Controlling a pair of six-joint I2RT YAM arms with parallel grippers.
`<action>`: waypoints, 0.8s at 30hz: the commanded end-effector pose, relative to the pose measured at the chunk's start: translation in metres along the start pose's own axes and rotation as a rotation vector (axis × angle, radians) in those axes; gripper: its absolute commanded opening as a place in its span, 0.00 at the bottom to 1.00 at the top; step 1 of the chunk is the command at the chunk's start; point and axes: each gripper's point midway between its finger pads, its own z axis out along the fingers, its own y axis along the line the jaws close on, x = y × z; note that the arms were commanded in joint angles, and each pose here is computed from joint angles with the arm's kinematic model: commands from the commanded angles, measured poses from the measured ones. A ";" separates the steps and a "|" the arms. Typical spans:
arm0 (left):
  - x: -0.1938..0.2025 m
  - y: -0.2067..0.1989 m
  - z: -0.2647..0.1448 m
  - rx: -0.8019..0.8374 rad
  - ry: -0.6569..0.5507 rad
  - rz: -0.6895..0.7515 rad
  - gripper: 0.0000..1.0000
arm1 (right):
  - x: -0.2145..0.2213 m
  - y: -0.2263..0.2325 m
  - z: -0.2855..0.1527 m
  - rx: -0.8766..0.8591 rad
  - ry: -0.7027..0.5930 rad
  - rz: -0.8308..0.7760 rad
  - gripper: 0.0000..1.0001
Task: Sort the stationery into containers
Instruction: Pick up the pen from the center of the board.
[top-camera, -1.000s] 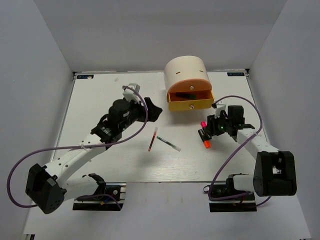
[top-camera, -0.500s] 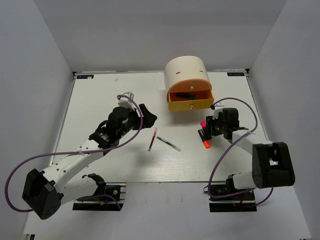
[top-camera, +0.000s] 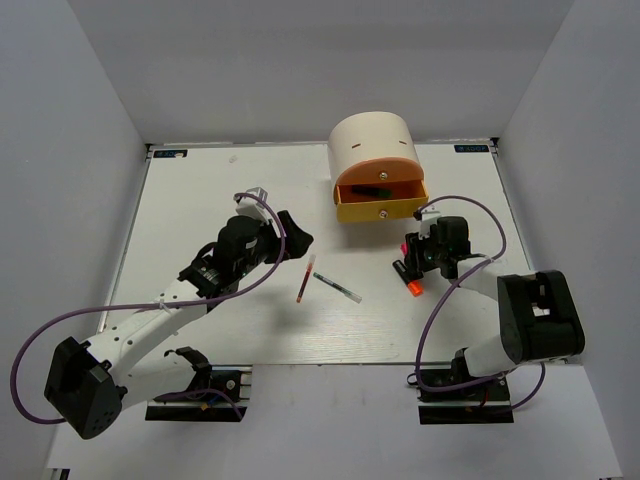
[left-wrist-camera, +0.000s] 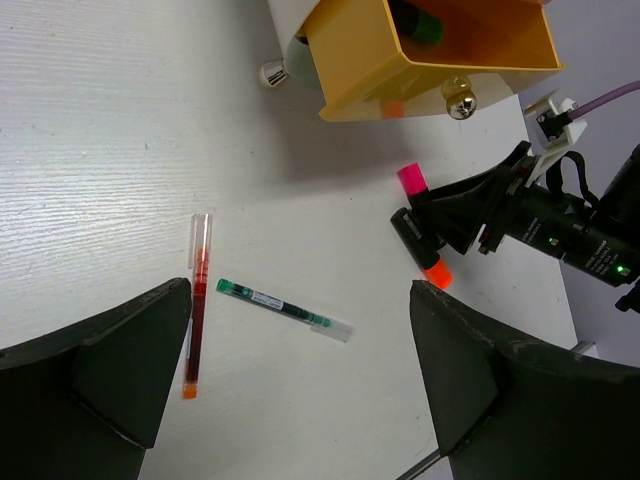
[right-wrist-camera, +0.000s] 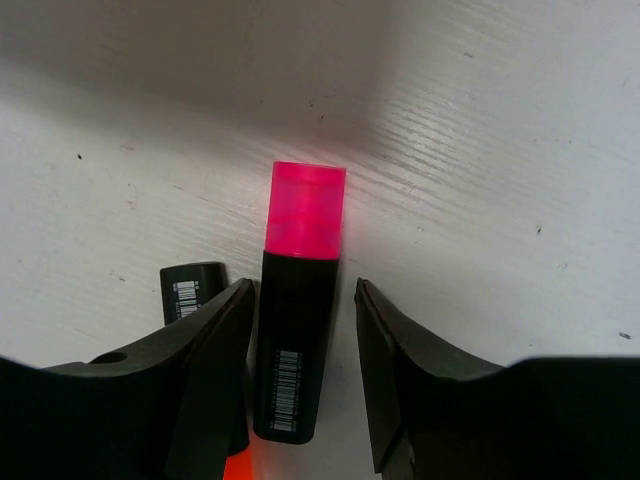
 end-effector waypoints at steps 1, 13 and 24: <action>-0.002 0.001 -0.004 -0.001 -0.011 -0.006 1.00 | -0.005 -0.006 0.003 0.030 -0.019 -0.037 0.52; 0.004 -0.002 0.001 0.024 0.010 -0.006 1.00 | -0.014 0.024 -0.034 -0.115 -0.083 -0.115 0.15; 0.025 -0.010 0.017 0.088 0.089 -0.005 1.00 | -0.077 0.115 -0.129 -0.593 -0.421 -0.570 0.06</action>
